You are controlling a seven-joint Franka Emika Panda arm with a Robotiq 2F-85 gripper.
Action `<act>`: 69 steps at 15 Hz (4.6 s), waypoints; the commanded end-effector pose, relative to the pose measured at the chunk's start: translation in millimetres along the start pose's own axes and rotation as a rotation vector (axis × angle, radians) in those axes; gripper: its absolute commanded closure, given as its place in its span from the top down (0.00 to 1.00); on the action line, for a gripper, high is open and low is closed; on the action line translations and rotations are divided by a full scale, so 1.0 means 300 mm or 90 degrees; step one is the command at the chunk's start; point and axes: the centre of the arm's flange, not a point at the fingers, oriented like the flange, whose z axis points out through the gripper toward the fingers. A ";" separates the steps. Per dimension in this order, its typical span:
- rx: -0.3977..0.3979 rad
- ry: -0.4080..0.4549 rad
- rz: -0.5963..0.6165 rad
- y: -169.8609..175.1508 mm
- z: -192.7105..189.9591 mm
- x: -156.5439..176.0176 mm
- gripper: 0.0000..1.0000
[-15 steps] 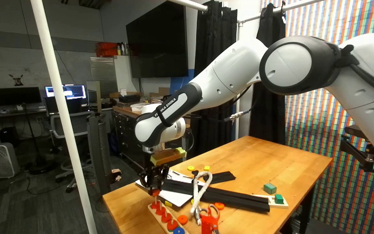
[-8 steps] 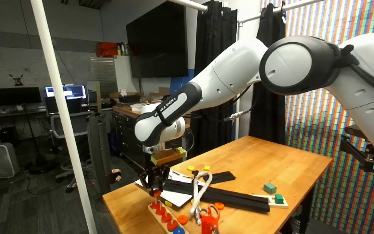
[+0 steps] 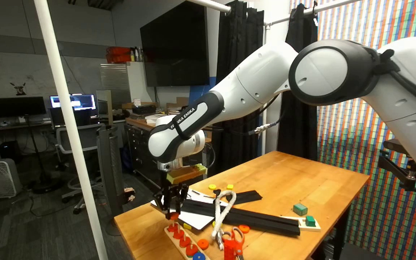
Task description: Pick up the orange ring on the right and place it on the wooden board
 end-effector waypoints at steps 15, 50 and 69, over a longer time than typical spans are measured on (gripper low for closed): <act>0.003 -0.013 0.000 -0.031 0.010 0.035 0.17; 0.017 -0.073 0.028 -0.011 0.110 0.042 0.68; 0.017 0.131 0.232 0.214 -0.509 -0.443 1.00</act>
